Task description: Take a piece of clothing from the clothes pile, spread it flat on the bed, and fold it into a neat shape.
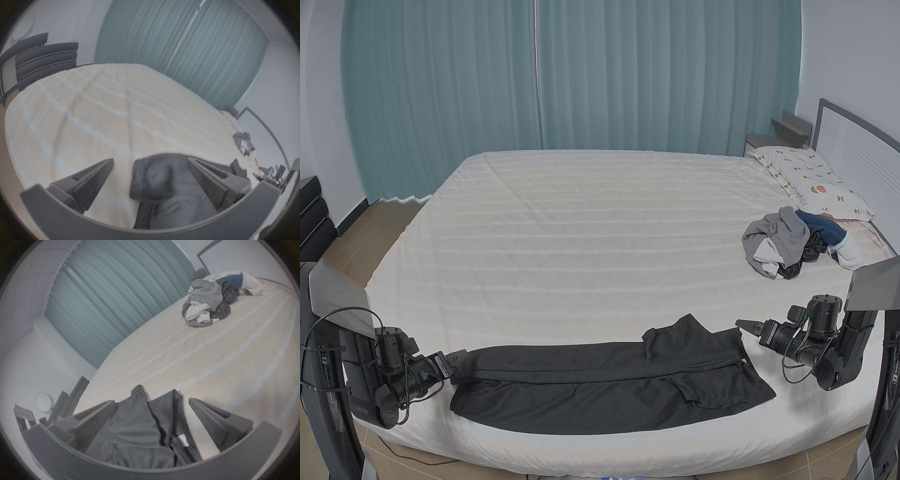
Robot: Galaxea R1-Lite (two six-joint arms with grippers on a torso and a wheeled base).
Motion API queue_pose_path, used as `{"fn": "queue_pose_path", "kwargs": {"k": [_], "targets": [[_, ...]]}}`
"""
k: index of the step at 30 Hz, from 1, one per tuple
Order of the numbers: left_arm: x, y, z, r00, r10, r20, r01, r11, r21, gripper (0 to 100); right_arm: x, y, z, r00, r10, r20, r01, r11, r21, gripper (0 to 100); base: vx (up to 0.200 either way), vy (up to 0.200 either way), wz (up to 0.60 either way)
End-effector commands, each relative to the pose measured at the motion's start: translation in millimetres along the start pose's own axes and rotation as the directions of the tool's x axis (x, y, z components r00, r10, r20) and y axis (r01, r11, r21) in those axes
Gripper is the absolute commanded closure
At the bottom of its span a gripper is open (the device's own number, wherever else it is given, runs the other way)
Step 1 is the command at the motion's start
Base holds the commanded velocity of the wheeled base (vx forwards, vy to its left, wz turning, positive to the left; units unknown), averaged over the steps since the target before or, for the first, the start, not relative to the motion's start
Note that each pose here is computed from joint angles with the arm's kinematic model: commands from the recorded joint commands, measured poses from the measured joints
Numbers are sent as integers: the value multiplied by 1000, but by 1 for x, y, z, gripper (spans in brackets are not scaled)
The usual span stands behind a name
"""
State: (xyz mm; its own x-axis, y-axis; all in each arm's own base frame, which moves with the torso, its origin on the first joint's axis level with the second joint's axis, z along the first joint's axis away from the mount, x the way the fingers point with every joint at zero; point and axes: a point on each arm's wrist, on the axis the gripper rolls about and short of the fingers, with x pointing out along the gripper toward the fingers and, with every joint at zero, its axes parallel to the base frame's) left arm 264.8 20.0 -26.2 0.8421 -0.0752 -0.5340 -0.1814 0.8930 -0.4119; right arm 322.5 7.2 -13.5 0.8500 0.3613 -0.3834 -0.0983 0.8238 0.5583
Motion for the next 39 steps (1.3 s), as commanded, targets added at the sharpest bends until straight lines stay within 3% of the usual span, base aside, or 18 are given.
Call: {"fn": "queue_pose_path", "kwargs": {"k": [1,3,6,11,12,13,16,33,34,39], "targets": [[1,-17,39,981,-85,175,92,995,-33,0,8,22,26,998,50,44,-53,997,62,0,0,0,0],[12,-21,51,976,-99,194,113,992,-62,0,19,22,31,999,34,23,-37,988,148,0,0,0,0],[30,-24,62,989,-73,130,91,987,-136,0,31,19,29,999,14,-31,-6,967,253,0,0,0,0],[59,-25,72,1000,-24,-13,18,942,-334,0,47,8,25,998,5,-56,11,957,288,0,0,0,0],[59,-25,72,1000,-24,-13,18,942,-334,0,47,8,25,998,5,-56,11,957,288,0,0,0,0],[68,-20,63,996,-3,-90,-28,938,-347,0,53,2,22,998,-4,-68,24,955,296,0,0,0,0],[68,-18,54,990,9,-137,-54,941,-333,0,60,-1,23,997,-9,-78,33,953,302,0,0,0,0],[65,-34,32,979,-6,-206,-49,963,-264,0,56,-9,10,991,-41,-128,81,942,325,0,0,0,0],[65,-33,31,978,-4,-210,-51,966,-255,100,56,-9,10,991,-41,-128,81,942,325,0,0,0,0],[64,-31,30,978,16,-209,-67,968,-240,100,54,-9,9,991,-45,-129,85,942,325,0,0,0,0]]}}
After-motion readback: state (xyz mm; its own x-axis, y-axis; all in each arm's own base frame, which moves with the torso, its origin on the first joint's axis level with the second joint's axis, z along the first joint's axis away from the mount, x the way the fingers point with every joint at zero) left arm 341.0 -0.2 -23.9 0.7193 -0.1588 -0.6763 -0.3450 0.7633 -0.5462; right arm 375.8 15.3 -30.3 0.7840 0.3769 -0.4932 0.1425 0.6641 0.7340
